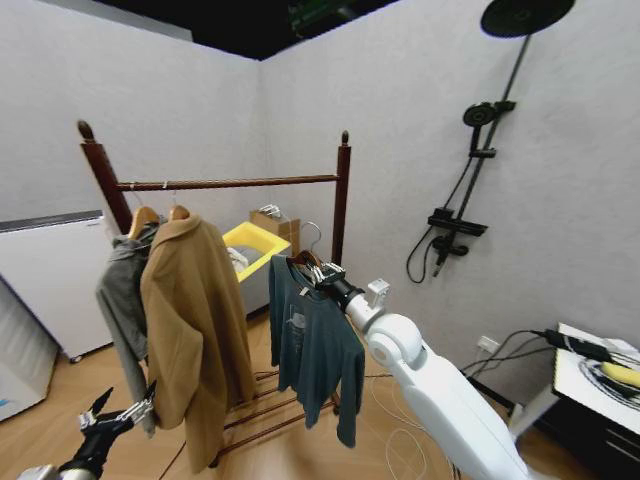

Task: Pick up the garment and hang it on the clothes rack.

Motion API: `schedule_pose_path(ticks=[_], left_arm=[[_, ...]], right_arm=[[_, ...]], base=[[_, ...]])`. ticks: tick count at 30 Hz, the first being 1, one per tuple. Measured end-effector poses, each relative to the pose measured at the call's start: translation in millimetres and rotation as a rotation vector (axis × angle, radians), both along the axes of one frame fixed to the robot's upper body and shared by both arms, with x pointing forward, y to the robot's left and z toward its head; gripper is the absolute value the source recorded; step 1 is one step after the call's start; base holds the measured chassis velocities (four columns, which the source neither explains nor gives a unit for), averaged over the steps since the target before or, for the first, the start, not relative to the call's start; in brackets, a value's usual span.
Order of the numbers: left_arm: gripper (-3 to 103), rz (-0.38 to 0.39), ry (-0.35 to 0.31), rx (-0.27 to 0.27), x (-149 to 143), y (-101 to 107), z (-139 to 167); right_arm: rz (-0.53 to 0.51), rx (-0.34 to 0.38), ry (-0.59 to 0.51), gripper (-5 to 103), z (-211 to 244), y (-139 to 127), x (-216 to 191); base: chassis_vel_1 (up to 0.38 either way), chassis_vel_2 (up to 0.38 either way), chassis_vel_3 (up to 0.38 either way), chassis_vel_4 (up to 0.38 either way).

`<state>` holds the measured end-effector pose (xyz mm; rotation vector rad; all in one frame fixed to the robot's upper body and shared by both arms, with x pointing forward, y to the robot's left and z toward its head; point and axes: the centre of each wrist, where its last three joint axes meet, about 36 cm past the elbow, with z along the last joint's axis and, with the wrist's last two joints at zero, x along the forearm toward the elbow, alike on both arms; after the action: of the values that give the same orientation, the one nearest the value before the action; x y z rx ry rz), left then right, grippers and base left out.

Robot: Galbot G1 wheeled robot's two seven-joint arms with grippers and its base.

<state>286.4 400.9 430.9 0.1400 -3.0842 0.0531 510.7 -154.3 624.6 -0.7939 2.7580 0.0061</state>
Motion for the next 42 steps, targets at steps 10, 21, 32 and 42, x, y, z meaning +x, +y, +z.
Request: schedule_pose_path(ticks=[10,21,32,42], left_arm=[[100,0.0,0.0,0.0,0,0,0],[100,0.0,0.0,0.0,0,0,0],[100,0.0,0.0,0.0,0,0,0],[100,0.0,0.0,0.0,0,0,0]], right_arm=[[-0.149,-0.06,-0.147,10,40,20,65],[-0.277,-0.056,-0.148,10,56,6,111],[-0.292,-0.043,-0.11,10,86,74,153],[-0.369,-0.077,-0.093,10,91,126,171]], base=[[0.085,0.075,0.06,0.072],[0.0,0.0,0.0,0.0],[0.0,0.0,0.0,0.0],[0.0,0.0,0.0,0.0]])
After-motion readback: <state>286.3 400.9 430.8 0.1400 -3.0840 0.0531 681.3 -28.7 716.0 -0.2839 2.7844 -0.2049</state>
